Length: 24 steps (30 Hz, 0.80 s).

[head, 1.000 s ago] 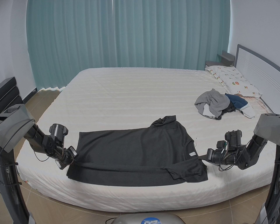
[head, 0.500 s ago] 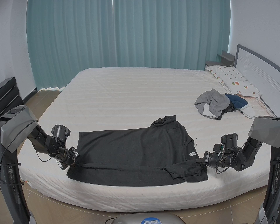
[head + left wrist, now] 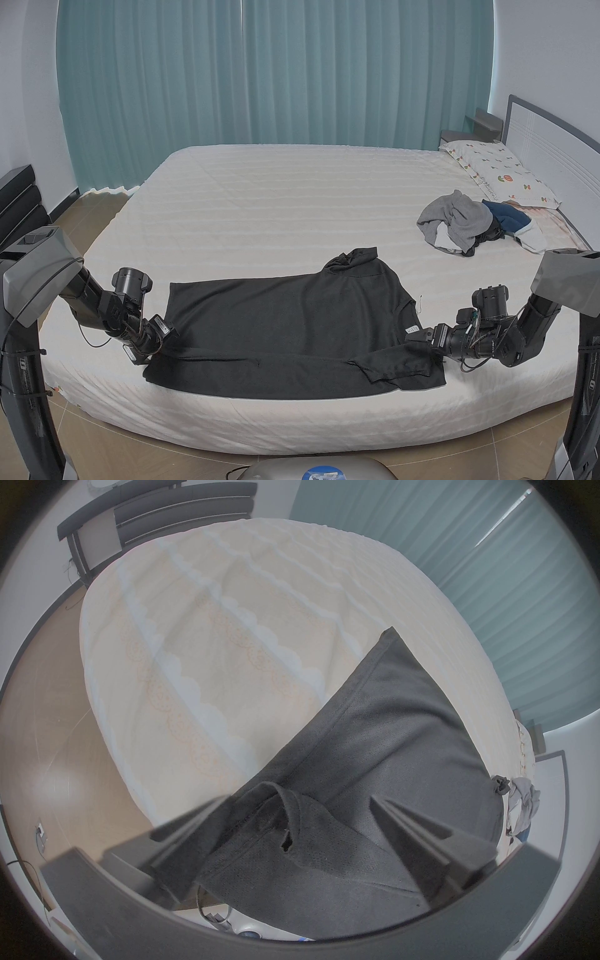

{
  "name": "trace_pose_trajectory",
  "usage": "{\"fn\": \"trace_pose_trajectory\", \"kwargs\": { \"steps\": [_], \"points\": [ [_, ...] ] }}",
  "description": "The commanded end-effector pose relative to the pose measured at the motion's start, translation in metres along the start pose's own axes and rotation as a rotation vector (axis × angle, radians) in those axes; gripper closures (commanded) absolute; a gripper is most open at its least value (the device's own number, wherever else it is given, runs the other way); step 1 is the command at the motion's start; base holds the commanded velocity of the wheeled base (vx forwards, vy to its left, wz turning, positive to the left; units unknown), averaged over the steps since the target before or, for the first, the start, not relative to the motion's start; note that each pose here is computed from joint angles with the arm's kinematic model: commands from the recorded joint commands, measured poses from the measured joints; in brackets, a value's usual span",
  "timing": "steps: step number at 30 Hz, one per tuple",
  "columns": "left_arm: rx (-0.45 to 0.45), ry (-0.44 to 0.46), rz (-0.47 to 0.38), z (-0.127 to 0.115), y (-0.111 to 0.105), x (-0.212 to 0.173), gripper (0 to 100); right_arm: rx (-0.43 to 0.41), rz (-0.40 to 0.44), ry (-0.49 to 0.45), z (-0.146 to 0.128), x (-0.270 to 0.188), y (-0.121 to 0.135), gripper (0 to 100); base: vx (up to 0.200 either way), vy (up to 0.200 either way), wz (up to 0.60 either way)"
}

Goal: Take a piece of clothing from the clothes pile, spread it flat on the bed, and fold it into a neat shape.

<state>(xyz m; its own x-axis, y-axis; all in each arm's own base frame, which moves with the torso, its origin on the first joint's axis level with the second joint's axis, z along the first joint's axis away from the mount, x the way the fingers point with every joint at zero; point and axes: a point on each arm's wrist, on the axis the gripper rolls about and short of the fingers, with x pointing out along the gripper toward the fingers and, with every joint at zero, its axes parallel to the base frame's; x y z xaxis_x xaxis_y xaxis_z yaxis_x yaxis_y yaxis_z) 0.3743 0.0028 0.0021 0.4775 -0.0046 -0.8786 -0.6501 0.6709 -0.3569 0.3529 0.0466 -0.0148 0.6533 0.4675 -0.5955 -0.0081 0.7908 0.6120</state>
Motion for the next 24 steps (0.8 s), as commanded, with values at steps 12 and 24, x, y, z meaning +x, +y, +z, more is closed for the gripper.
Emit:
{"fn": "trace_pose_trajectory", "kwargs": {
  "steps": [12,24],
  "points": [
    [-0.326,0.057,-0.219,0.027,0.016,-0.065,0,0.316,-0.009,0.024,-0.044,-0.053,0.059,0,0.0,0.0,0.0],
    [-0.319,0.093,-0.231,0.0,0.014,-0.05,0,0.321,-0.126,0.02,-0.071,-0.024,0.06,0,0.0,0.0,0.0]
  ]
}}
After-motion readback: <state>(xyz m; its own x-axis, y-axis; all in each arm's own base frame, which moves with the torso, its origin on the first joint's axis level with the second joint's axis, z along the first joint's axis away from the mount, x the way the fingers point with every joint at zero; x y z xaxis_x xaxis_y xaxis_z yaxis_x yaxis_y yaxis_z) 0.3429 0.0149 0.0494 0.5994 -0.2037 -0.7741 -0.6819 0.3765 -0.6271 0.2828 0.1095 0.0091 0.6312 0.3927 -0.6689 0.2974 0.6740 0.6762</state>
